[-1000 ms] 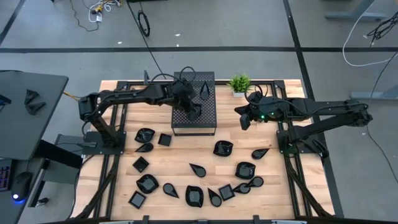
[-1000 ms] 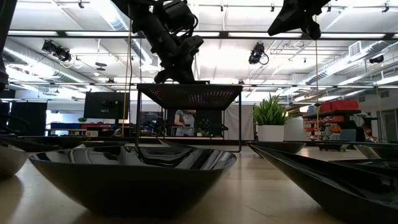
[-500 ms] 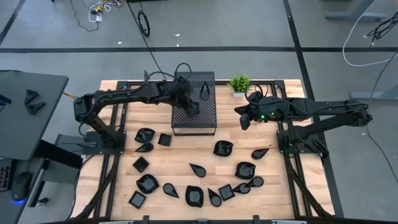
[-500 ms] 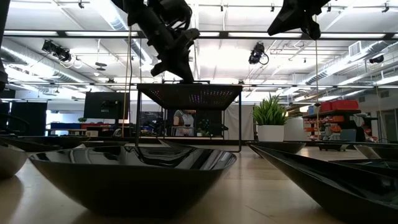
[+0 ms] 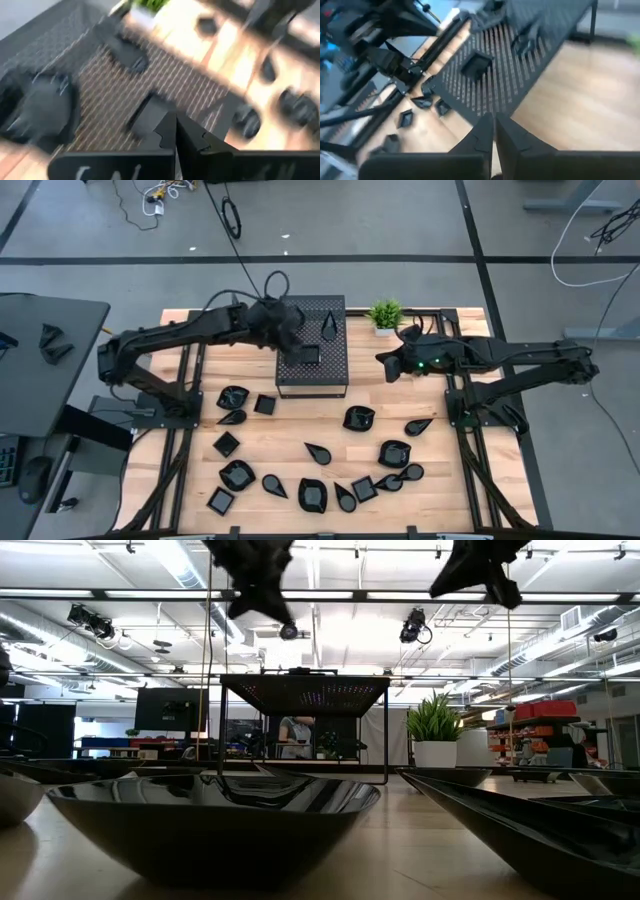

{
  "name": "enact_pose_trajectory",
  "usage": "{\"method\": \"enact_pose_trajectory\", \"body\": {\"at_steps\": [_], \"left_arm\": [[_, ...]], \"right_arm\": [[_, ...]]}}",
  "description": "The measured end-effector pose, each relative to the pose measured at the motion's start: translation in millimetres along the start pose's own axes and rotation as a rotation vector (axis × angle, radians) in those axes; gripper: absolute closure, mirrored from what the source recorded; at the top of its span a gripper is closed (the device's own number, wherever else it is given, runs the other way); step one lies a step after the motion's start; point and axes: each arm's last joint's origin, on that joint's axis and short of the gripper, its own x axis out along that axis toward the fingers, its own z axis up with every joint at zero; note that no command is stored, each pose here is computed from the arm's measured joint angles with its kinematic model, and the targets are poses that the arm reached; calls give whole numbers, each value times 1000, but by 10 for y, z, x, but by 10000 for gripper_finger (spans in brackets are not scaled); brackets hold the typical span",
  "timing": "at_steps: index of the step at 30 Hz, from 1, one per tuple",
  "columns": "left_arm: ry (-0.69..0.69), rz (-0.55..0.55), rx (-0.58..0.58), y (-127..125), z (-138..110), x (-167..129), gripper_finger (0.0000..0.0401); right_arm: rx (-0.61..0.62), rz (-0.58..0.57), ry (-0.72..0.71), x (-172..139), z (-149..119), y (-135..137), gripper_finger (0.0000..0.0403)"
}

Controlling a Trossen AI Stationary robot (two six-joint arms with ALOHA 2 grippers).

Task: Pick & Place Mini shaped plates
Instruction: Stack the drop shaped plate on top of the other drop shaped plate on the shelf

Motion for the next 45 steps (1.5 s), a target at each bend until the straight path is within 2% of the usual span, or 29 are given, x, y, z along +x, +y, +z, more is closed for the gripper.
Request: {"method": "enact_pose_trajectory", "body": {"at_steps": [4,7,10,13,18,22,28,36,45], "left_arm": [[114,109,71,72,-141,-135,398],[169,180,123,107,-200,-158,398],[194,202,173,120,-222,-164,398],[191,197,208,121,-227,-144,398],[196,190,250,119,-228,-140,398],[210,134,312,105,-232,-138,398],[226,34,315,77,-241,-136,398],[228,17,314,72,-242,-136,398],[210,21,253,68,-227,-132,398]], "right_arm": [[197,-59,223,89,-134,-71,380],[340,-174,469,127,-309,-140,380],[378,-314,630,122,-517,-148,374],[388,-457,704,93,-718,-162,354],[490,-605,730,76,-1067,-269,304],[580,-693,724,92,-1323,-425,270],[663,-832,693,101,-1594,-672,246],[742,-812,672,243,-1872,-1043,260],[706,-742,648,283,-1892,-1059,302]]}}
